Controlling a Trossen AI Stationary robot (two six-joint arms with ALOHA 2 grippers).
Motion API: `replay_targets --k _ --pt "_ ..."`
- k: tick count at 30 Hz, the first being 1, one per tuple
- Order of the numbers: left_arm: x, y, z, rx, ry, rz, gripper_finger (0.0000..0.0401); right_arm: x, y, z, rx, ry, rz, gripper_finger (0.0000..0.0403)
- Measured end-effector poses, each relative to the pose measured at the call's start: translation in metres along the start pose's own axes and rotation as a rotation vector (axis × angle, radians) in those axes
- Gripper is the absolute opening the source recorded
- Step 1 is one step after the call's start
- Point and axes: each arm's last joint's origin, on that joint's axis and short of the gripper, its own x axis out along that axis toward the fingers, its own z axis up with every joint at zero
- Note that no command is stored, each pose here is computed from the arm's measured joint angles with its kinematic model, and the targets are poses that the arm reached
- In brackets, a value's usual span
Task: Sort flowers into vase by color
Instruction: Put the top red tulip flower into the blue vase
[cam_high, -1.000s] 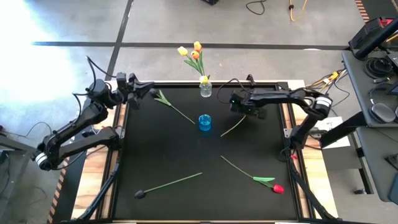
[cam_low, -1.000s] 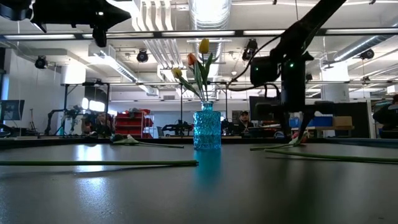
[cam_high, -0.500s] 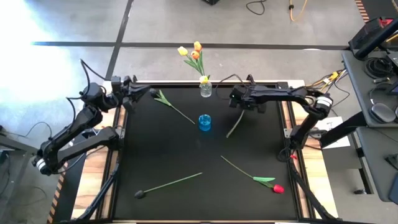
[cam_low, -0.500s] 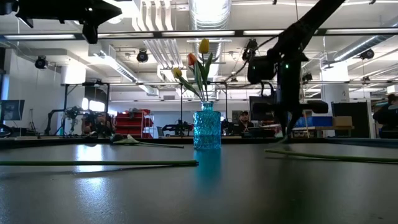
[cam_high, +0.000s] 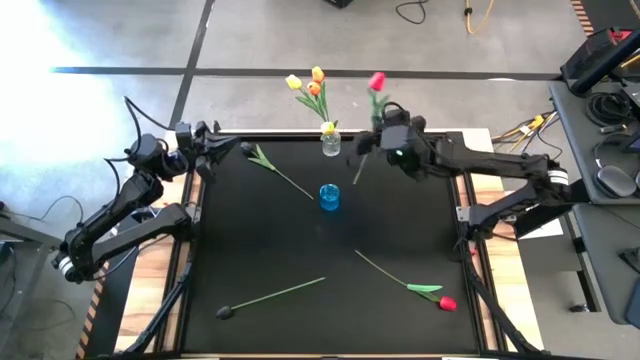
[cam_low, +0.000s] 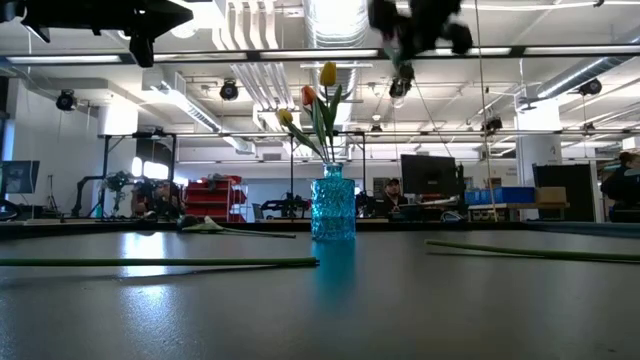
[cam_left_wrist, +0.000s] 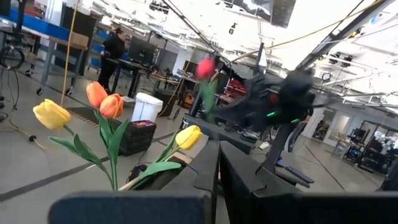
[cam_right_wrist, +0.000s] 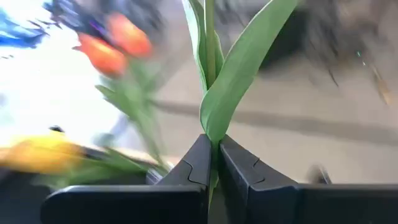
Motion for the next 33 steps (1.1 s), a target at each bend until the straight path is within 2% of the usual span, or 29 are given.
replay_targets --k 3,6,15,23,33 --pt "0.000 0.000 0.000 0.016 -0.003 -0.001 0.0000 -0.023 0.025 0.016 -0.093 -0.128 0.132 0.0013" --pt "-0.001 0.000 0.000 0.021 -0.003 -0.001 0.0000 -0.034 0.048 0.018 -0.206 -0.195 0.206 0.0013" --pt "-0.002 -0.002 0.001 0.063 -0.012 -0.004 0.0000 -0.017 0.099 -0.012 -0.423 -0.270 0.468 0.0013" --pt "-0.010 -0.007 0.003 0.069 -0.013 -0.034 0.0000 0.016 0.112 -0.038 -0.569 -0.262 0.465 0.0012" --pt "-0.025 -0.014 0.001 0.066 -0.005 -0.031 0.0000 0.045 0.114 -0.057 -0.657 -0.230 0.436 0.0012"
